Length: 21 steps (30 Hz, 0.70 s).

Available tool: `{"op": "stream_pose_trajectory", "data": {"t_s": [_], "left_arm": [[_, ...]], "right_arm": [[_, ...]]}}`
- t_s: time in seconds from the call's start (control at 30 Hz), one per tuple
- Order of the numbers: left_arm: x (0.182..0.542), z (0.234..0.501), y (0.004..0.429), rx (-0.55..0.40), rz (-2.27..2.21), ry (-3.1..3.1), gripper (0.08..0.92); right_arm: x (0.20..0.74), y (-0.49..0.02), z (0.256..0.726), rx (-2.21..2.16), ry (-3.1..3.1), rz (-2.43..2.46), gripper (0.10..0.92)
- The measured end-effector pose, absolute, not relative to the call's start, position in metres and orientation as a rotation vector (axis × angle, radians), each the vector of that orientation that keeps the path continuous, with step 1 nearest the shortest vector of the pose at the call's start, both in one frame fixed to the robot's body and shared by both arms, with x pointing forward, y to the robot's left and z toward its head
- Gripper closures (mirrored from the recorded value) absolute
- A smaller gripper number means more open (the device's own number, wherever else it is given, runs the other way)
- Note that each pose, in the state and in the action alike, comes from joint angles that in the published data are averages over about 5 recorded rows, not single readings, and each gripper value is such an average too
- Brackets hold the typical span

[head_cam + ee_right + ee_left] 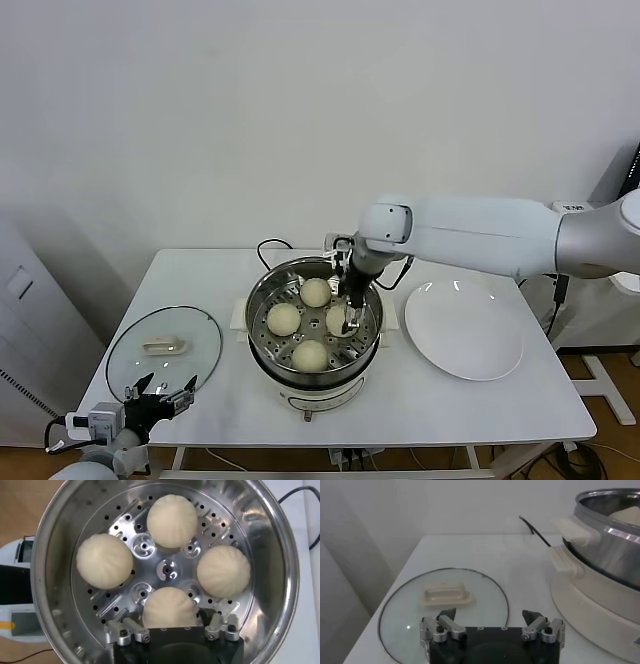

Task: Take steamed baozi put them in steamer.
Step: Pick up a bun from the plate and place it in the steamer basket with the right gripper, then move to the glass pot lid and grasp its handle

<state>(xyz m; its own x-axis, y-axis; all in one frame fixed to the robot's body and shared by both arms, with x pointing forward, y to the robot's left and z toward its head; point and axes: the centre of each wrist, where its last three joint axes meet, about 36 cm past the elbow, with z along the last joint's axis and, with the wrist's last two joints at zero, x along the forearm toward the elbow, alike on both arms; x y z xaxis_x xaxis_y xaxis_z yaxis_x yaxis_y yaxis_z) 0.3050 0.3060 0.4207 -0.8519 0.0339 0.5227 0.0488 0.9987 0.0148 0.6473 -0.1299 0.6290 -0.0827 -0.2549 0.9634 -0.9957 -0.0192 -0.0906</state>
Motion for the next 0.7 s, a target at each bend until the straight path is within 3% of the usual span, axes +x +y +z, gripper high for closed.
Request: {"op": "stream_pose_trajectory", "data": {"t_s": [0.37, 0.7], "left_arm": [[0.312, 0.424, 0.307, -0.038, -0.031, -2.607, 0.177], [0.322, 0.432, 0.304, -0.046, -0.03, -2.628, 0.177]], "right_arm": [[0.667, -0.232, 0.681, 1.361, -1.822, 0.913, 0.2], [0.655, -0.336, 0.651, 1.286, -2.376, 0.591, 0.2]]}}
